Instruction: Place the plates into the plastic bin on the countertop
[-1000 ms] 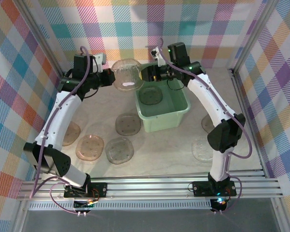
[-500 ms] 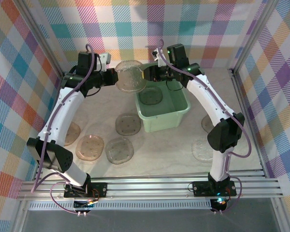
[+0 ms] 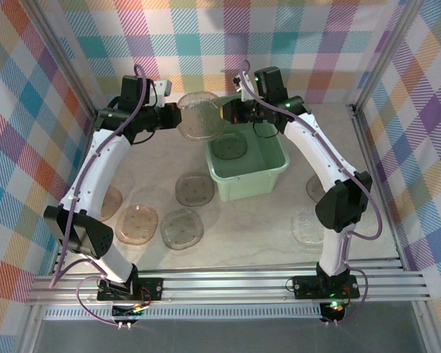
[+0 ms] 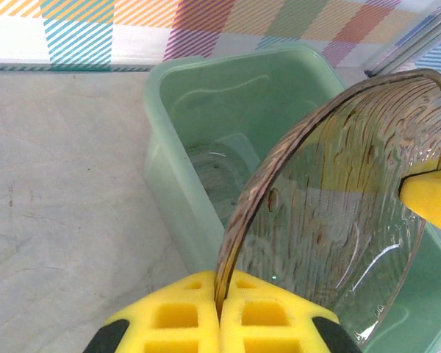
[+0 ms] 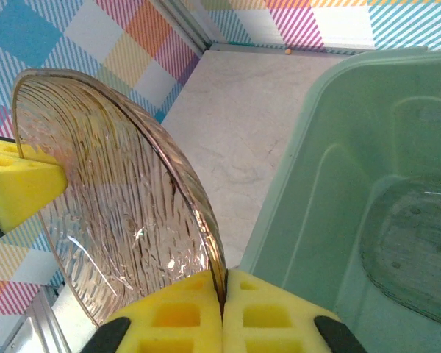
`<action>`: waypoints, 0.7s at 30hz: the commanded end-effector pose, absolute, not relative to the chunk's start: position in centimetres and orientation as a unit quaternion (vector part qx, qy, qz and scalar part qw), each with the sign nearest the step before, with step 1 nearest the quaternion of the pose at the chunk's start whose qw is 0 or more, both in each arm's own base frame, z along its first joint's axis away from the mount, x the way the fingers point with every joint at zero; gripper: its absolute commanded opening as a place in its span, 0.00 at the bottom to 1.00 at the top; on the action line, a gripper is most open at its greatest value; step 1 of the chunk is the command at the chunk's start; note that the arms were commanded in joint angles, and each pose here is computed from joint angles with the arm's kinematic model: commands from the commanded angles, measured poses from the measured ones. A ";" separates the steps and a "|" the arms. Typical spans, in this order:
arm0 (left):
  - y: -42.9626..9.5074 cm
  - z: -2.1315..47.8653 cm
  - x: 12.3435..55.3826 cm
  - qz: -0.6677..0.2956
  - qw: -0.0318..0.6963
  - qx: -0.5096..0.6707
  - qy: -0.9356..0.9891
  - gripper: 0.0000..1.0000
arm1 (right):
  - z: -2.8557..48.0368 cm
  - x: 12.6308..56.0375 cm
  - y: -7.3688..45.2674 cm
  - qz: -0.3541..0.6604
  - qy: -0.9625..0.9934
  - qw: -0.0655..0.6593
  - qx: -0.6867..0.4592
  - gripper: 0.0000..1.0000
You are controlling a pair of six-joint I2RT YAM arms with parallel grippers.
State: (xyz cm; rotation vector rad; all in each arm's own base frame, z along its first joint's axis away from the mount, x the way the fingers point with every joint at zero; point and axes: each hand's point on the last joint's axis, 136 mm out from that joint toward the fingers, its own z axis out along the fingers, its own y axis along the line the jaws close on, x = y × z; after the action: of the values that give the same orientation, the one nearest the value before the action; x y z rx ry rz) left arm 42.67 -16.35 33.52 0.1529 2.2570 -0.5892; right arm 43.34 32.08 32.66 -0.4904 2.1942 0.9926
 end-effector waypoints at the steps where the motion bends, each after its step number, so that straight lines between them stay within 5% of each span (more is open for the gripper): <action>1: -17.4 34.3 42.7 -0.243 0.395 0.078 0.883 0.00 | 32.5 43.8 32.1 0.383 0.842 0.334 -0.178 0.00; 4: -17.5 34.3 43.1 -0.243 0.396 0.078 0.882 0.08 | 32.7 43.7 32.2 0.390 0.840 0.335 -0.176 0.00; 9: -16.1 34.9 44.1 -0.210 0.421 0.052 0.881 0.51 | 32.7 44.3 31.6 0.382 0.846 0.340 -0.149 0.00; 12: -15.4 35.5 44.7 -0.193 0.441 0.037 0.876 0.66 | 32.7 45.0 31.0 0.388 0.848 0.340 -0.124 0.00; 21: -12.1 36.6 47.4 -0.151 0.496 -0.028 0.855 0.79 | 32.7 49.1 27.0 0.418 0.848 0.324 0.043 0.00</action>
State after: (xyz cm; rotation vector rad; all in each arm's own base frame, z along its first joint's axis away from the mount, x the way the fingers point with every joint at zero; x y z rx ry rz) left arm 45.99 -13.67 34.77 0.0107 2.1652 -0.4120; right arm 46.92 28.42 32.45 -0.0997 2.2470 1.0496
